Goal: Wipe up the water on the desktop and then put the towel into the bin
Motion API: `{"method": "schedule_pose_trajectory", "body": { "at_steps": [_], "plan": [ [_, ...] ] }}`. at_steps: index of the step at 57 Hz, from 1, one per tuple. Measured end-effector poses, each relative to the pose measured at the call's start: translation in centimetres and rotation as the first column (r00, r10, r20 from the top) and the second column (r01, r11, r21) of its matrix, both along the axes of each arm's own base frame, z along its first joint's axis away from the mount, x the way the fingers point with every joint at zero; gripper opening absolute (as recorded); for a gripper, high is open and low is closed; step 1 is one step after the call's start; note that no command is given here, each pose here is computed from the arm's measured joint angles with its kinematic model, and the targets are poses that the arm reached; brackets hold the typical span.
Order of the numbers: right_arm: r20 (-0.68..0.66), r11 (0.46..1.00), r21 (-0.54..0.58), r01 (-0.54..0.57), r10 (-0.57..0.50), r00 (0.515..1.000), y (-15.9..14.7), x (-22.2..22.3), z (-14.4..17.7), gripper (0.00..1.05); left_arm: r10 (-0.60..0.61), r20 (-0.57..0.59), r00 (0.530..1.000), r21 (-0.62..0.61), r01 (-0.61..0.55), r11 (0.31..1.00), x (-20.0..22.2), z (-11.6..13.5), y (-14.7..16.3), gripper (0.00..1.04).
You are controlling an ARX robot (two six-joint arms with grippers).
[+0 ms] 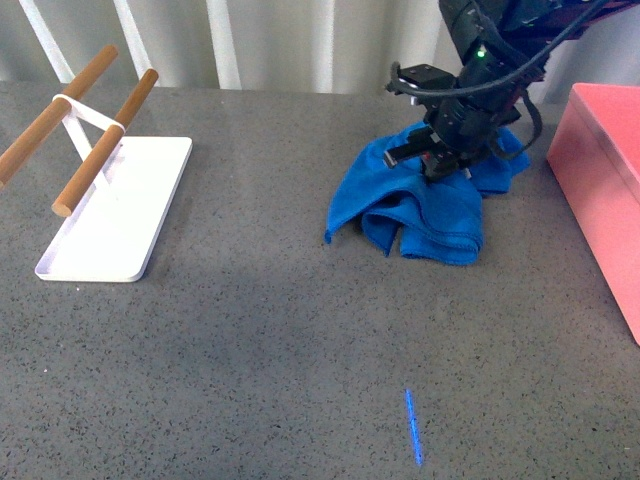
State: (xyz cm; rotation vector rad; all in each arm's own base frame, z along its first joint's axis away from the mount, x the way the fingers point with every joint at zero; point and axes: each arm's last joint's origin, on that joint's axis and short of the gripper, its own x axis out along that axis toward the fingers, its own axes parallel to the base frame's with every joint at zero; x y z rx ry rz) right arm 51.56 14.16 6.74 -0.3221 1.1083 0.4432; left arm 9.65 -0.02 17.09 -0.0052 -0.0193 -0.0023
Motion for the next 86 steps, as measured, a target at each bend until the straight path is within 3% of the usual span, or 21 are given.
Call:
{"method": "schedule_pose_trajectory", "body": {
  "at_steps": [20,32,50,54,62,67,75,79,86],
  "plan": [
    [0.031,0.976,0.139,-0.167,0.165,0.986,8.8,-1.6,1.1,0.04,0.0,0.0,1.0,0.0,0.0,1.0,0.0,0.0,0.0,0.98],
    [0.049,0.974,0.159,-0.164,0.158,0.986,10.1,-4.7,2.0,0.04,0.0,0.0,1.0,0.0,0.0,1.0,0.0,0.0,0.0,0.98],
    [0.111,0.986,0.143,-0.088,0.073,0.991,6.2,-9.4,9.4,0.04,0.0,0.0,1.0,0.0,0.0,1.0,0.0,0.0,0.0,0.98],
    [0.141,0.986,0.147,-0.085,0.064,0.988,5.3,-10.0,12.0,0.04,0.0,0.0,1.0,0.0,0.0,1.0,0.0,0.0,0.0,0.98],
    [0.25,0.984,0.161,-0.069,0.027,0.968,3.1,-11.7,20.8,0.04,0.0,0.0,1.0,0.0,0.0,1.0,0.0,0.0,0.0,0.98],
    [0.292,0.987,0.156,-0.031,-0.016,0.956,2.1,-12.0,24.1,0.04,0.0,0.0,1.0,0.0,0.0,1.0,0.0,0.0,0.0,0.98],
    [0.346,0.968,0.087,0.234,-0.25,0.905,-3.1,-11.5,29.1,0.04,0.0,0.0,1.0,0.0,0.0,1.0,0.0,0.0,0.0,0.98],
    [0.347,0.932,0.077,0.354,-0.358,0.867,-6.3,-11.5,29.6,0.04,0.0,0.0,1.0,0.0,0.0,1.0,0.0,0.0,0.0,0.98],
    [0.339,0.889,0.058,0.454,-0.446,0.829,-10.2,-12.6,29.4,0.04,0.0,0.0,1.0,0.0,0.0,1.0,0.0,0.0,0.0,0.98]
  ]
}}
